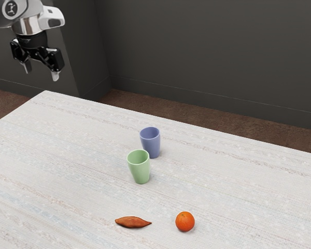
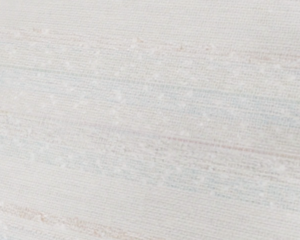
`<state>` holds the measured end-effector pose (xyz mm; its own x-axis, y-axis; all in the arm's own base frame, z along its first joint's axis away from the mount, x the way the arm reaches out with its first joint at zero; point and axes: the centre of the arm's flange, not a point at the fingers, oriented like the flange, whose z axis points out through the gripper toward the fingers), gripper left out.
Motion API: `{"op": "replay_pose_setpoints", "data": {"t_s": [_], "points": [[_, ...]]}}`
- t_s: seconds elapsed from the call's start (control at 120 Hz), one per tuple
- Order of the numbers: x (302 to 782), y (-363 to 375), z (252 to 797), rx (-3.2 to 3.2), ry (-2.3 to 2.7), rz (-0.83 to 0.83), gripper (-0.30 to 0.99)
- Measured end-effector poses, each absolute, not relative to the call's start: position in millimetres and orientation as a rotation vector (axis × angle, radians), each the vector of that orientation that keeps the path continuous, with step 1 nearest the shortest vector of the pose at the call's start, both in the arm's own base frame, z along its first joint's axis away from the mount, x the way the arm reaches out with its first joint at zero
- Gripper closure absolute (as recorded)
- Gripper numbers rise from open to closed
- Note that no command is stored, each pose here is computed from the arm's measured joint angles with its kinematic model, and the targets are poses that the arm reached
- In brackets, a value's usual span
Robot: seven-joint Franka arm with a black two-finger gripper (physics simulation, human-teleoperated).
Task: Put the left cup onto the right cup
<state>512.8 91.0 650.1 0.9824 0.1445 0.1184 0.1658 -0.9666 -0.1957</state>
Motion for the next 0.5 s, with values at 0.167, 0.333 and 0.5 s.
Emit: {"op": "replay_pose_setpoints", "data": {"t_s": [0.167,0.333,0.5], "points": [[523,91,647,-2.917,-0.207,-0.149,0.00],[556,73,630,-2.923,-0.142,-0.155,0.00],[596,45,572,-2.985,-0.074,-0.093,0.00]]}}
